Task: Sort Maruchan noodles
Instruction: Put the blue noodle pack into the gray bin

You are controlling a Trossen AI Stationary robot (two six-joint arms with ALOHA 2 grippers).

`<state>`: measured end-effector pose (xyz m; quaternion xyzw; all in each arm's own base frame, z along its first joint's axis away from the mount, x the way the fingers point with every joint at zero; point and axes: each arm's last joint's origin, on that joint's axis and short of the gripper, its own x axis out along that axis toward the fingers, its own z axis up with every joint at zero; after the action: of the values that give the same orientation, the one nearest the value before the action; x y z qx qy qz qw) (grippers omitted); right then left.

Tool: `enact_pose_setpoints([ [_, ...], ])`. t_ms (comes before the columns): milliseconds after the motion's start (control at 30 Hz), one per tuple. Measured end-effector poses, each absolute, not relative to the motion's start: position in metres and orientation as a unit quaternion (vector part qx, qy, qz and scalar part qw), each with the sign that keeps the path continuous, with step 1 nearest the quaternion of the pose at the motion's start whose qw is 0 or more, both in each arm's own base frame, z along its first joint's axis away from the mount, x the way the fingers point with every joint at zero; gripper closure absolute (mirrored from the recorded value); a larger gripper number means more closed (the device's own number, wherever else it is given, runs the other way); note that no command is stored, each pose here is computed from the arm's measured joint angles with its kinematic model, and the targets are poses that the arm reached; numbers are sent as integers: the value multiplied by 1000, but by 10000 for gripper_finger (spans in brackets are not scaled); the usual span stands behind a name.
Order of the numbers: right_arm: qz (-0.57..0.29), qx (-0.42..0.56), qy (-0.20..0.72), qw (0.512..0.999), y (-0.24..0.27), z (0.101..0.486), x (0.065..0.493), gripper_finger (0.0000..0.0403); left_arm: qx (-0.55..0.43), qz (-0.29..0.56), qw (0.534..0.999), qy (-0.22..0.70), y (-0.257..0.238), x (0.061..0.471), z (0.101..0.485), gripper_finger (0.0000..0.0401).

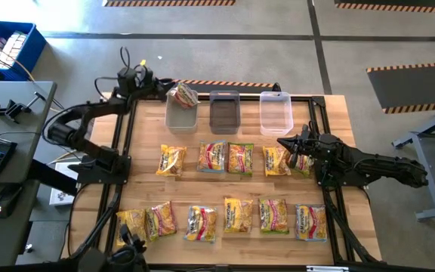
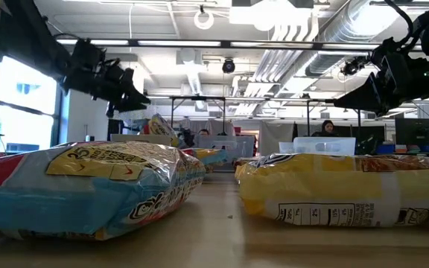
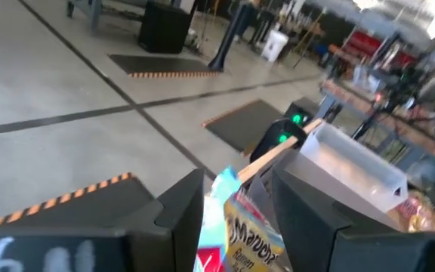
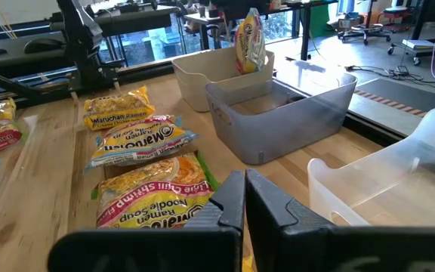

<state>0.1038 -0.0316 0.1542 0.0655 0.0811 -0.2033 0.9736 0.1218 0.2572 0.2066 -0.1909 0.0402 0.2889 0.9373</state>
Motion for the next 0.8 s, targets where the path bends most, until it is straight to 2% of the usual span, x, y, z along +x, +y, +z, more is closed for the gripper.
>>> enact_pose_setpoints([
  [233,-203,65,81,974,-32,154,104,403,-153,262,944,127,262,148,270,270],
  [467,-203,65,81,974,-32,154,104,403,-67,215,930,291,259,191,310,319],
  [633,-203,66,81,974,-32,154,104,403,39,220,863,453,258,226,304,327],
  [800,-203,66,81,974,-32,154,104,403,106,184,807,552,253,260,282,287],
])
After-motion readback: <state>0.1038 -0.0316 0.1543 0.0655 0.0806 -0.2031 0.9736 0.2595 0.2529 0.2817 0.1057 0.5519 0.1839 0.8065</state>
